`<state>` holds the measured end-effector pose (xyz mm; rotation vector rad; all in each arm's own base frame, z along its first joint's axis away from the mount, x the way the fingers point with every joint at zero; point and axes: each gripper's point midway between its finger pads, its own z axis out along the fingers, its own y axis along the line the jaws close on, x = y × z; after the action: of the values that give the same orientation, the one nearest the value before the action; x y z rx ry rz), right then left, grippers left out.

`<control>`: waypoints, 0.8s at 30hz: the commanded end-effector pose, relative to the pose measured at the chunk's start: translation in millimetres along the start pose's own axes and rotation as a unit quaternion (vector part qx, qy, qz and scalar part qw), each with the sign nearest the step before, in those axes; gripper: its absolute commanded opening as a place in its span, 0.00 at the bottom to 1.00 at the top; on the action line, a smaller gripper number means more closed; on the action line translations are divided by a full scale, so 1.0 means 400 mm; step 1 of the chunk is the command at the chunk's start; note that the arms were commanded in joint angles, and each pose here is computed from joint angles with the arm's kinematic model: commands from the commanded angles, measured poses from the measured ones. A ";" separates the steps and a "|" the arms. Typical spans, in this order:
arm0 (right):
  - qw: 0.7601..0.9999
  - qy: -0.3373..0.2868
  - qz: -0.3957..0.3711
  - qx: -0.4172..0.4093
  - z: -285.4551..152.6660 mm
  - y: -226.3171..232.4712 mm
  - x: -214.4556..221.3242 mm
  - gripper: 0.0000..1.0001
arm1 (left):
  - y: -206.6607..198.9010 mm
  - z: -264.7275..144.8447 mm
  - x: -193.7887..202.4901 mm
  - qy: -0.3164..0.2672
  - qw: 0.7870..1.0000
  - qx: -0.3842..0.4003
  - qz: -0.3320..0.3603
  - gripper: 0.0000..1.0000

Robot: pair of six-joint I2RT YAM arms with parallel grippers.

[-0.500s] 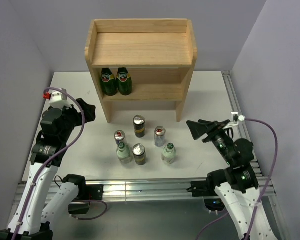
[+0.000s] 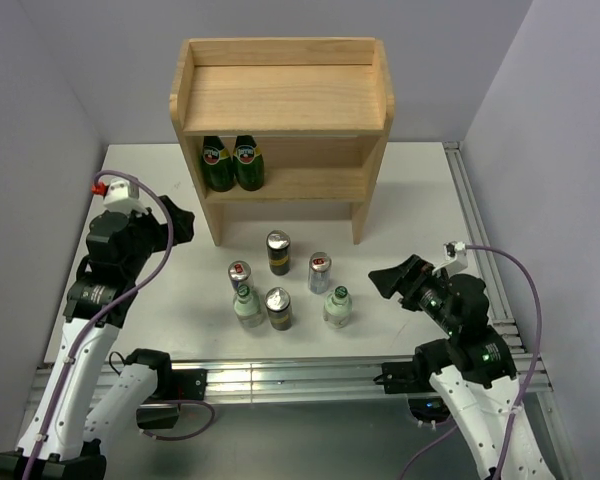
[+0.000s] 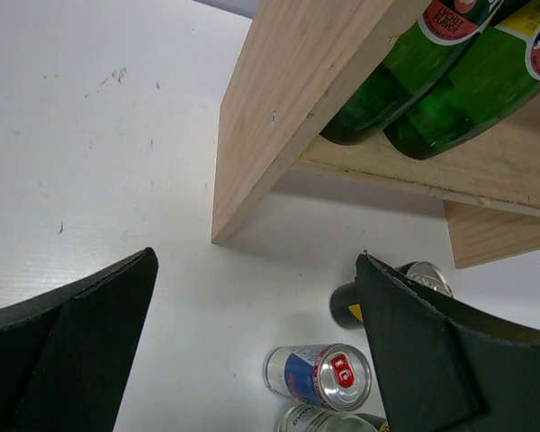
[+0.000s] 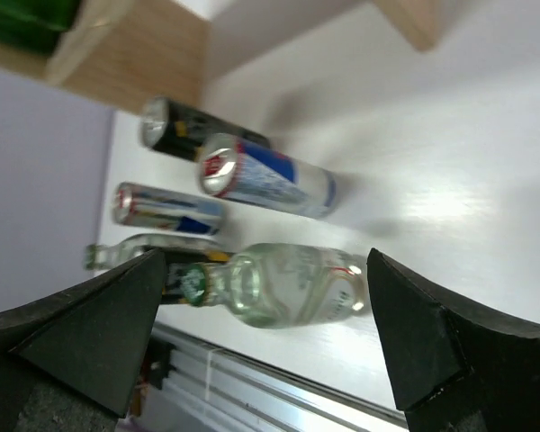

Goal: Place and organize the beverage onto the shelf

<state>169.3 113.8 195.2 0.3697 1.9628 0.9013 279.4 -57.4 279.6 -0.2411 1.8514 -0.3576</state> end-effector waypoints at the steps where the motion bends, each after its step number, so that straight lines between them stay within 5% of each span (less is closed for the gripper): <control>1: 0.996 -0.018 -0.008 0.092 -0.027 -0.055 -0.035 1.00 | -0.003 -0.012 -0.028 -0.021 1.000 0.002 0.001 0.99; 7: 0.988 -0.017 -0.010 0.150 0.054 -0.049 -0.099 1.00 | 0.011 -0.020 -0.041 -0.035 0.999 -0.014 -0.005 0.99; 12: 0.948 -0.036 -0.143 0.281 0.088 0.034 -0.150 1.00 | 0.020 -0.014 -0.039 -0.034 0.999 -0.023 -0.004 0.99; 16: 0.968 -0.075 -0.118 0.209 0.042 0.129 -0.125 1.00 | 0.025 -0.016 -0.039 -0.035 0.999 -0.028 -0.003 0.99; 24: 0.978 -0.035 -0.073 0.190 0.003 0.012 -0.004 1.00 | 0.015 -0.022 -0.044 -0.040 0.999 -0.016 -0.001 0.99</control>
<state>172.9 123.0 220.3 0.4069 2.0479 0.4631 276.6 -45.5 287.6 -0.2818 1.8092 -0.3107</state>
